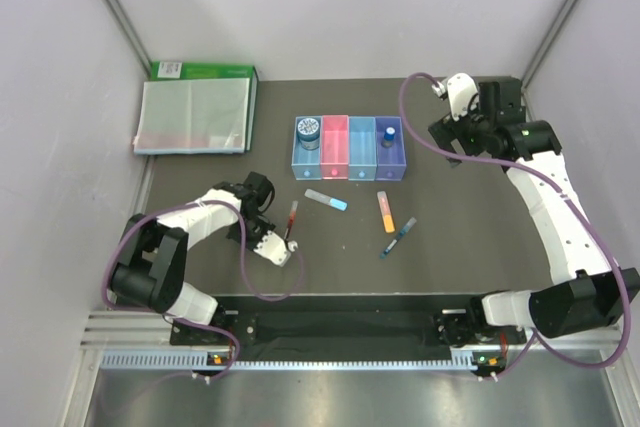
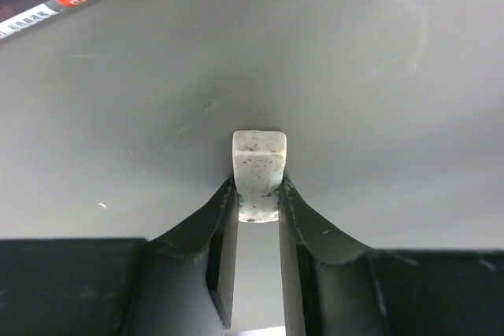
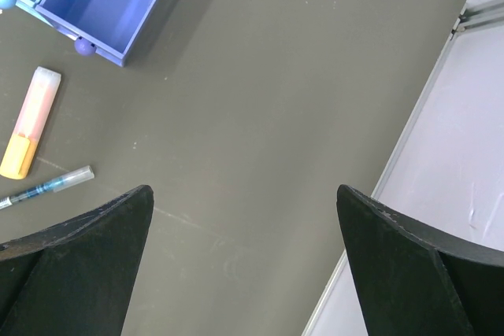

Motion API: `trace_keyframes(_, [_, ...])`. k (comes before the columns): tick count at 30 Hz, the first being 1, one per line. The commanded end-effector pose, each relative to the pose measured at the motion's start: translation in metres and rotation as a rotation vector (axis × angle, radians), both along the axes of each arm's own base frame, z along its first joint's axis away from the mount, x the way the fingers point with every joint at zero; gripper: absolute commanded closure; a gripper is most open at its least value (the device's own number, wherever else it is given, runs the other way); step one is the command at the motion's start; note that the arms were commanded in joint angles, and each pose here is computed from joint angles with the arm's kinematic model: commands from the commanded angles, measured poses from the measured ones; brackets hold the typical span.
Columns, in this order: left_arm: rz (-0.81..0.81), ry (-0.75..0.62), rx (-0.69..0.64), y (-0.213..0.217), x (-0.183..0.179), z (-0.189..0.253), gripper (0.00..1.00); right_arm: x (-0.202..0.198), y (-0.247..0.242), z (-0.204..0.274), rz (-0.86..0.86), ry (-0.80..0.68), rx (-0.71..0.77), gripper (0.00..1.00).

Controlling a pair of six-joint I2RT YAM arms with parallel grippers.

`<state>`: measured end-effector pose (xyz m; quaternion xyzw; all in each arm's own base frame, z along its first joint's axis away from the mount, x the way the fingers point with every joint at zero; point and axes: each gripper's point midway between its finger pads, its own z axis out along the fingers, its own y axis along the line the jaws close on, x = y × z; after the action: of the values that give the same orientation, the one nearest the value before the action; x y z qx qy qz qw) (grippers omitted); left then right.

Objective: Sort the stationery into containers
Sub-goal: Pick up the stationery from the center of the board, then place the stationery in the storage box.

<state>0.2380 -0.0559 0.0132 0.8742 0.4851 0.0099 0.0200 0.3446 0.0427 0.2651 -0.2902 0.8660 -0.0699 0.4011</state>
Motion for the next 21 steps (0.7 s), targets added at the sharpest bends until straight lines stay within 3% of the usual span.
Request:
trace_keyframes(1, [-0.019, -0.064, -0.136, -0.030, 0.019, -0.013, 0.76, 0.003, 0.001, 0.020, -0.007, -0.056, 0.031, 0.00])
trace_keyframes(7, [0.099, -0.069, -0.196, -0.043, 0.028, 0.008, 0.77, 0.002, 0.000, 0.019, -0.008, -0.055, 0.027, 0.00])
trace_keyframes(14, [0.321, -0.108, -0.429, -0.088, 0.064, 0.084, 0.78, 0.005, 0.001, 0.021, -0.006, -0.061, 0.029, 0.00])
trace_keyframes(21, [0.450, -0.131, -0.584, -0.114, 0.083, 0.126, 0.78, 0.004, -0.001, 0.024, -0.010, -0.070, 0.023, 0.01])
